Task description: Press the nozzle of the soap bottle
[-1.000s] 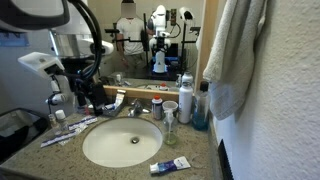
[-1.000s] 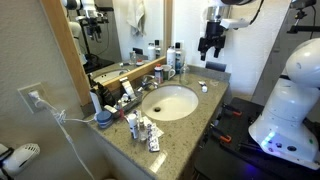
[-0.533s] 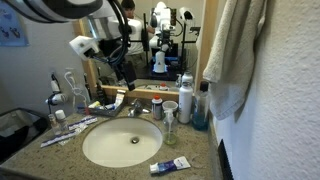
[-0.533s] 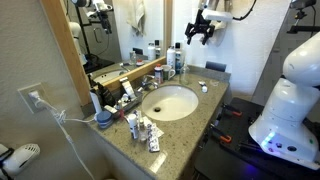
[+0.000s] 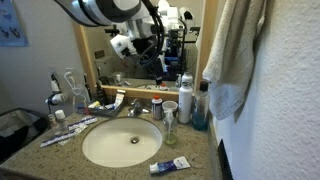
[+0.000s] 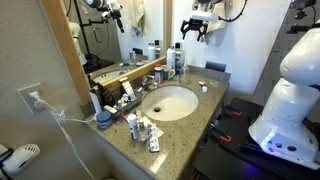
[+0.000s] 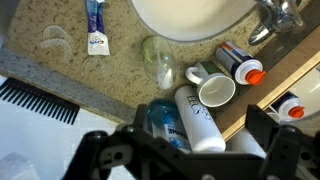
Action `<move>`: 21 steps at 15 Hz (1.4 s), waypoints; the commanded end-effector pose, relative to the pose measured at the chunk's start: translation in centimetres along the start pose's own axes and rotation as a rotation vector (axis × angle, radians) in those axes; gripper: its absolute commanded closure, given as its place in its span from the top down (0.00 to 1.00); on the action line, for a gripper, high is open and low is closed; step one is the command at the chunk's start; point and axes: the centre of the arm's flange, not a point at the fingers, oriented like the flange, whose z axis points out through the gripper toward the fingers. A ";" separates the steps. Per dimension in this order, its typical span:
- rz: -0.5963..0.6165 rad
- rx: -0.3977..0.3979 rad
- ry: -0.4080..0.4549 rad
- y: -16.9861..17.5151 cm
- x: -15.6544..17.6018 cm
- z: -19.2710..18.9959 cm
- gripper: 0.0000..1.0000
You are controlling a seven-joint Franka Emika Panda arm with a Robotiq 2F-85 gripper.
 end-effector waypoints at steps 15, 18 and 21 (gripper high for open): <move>0.128 -0.041 -0.036 -0.1 5.7 11.9 0.00; 0.145 -0.043 -0.035 0.3 5.9 13.4 0.00; 0.169 -0.048 -0.041 1.0 6.1 14.7 0.00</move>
